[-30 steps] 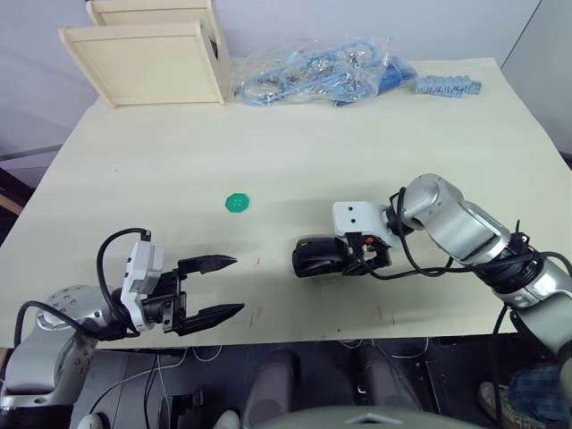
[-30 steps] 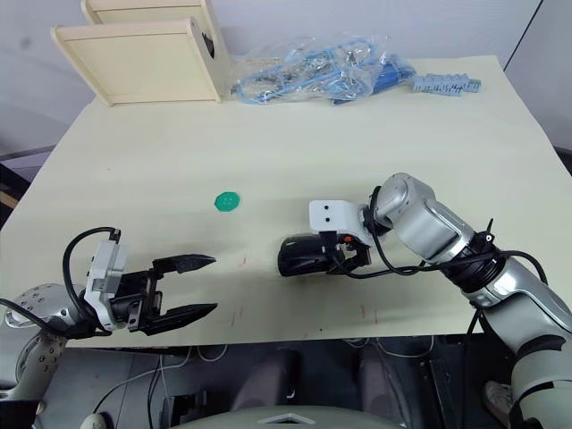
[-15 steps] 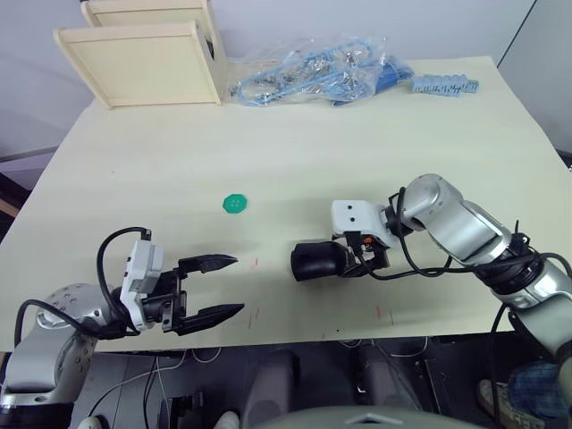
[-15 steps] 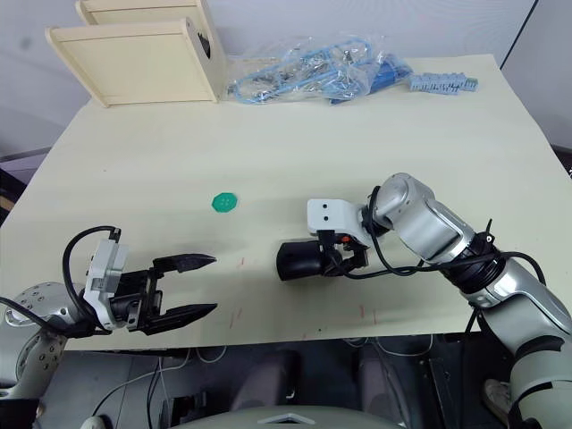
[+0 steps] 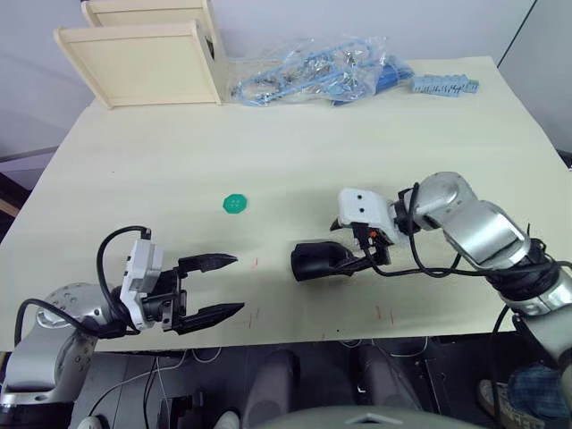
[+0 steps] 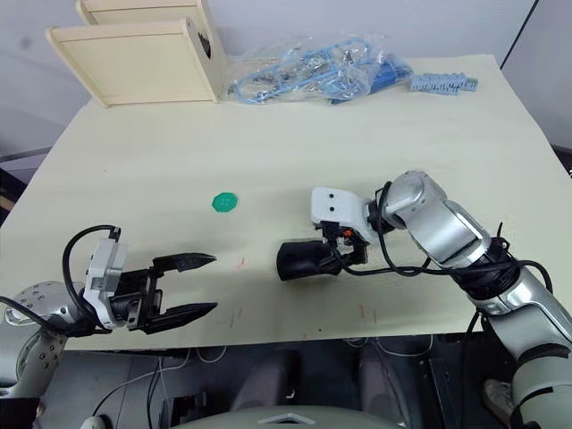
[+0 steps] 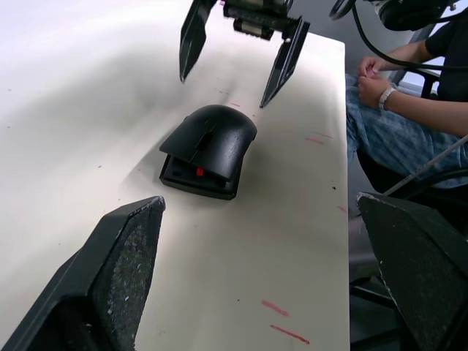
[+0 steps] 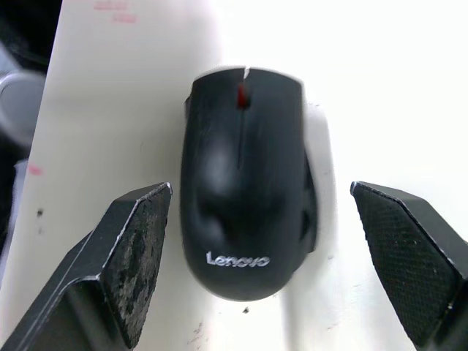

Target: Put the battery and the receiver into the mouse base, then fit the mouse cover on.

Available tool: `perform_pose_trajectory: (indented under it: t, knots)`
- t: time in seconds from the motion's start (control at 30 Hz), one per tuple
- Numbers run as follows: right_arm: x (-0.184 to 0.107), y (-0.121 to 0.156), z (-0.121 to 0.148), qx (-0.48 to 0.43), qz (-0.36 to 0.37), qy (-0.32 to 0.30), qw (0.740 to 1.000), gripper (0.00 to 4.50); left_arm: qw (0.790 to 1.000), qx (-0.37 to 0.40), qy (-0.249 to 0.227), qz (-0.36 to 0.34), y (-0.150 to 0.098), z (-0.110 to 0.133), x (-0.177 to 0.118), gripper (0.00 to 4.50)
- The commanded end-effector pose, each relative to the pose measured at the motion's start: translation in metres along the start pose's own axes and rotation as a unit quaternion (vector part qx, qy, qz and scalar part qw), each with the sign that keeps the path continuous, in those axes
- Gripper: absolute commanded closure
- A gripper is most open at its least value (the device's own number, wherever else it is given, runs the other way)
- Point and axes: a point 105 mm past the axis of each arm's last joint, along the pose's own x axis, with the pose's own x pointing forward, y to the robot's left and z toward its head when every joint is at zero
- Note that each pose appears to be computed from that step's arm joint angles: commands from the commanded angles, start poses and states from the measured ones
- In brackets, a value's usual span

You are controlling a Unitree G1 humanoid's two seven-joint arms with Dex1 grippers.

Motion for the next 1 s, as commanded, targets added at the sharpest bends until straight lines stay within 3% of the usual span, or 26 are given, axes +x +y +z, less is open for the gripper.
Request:
perform_pose_trajectory:
  t: [0.03, 0.43, 1.0]
  knots:
    - [-0.009, 0.009, 0.011, 0.002, -0.041, -0.046, 0.998, 0.38, 1.0, 0.013, -0.004, 0.004, 0.001, 0.006, -0.002, 0.0]
    - [0.003, 0.014, -0.012, 0.057, -0.086, -0.054, 0.993, 0.38, 1.0, 0.018, 0.0, -0.003, 0.004, 0.009, -0.002, 0.0]
    - [0.015, 0.014, -0.018, 0.045, -0.068, -0.057, 0.995, 0.38, 1.0, 0.023, 0.003, -0.004, 0.005, 0.012, -0.004, 0.0]
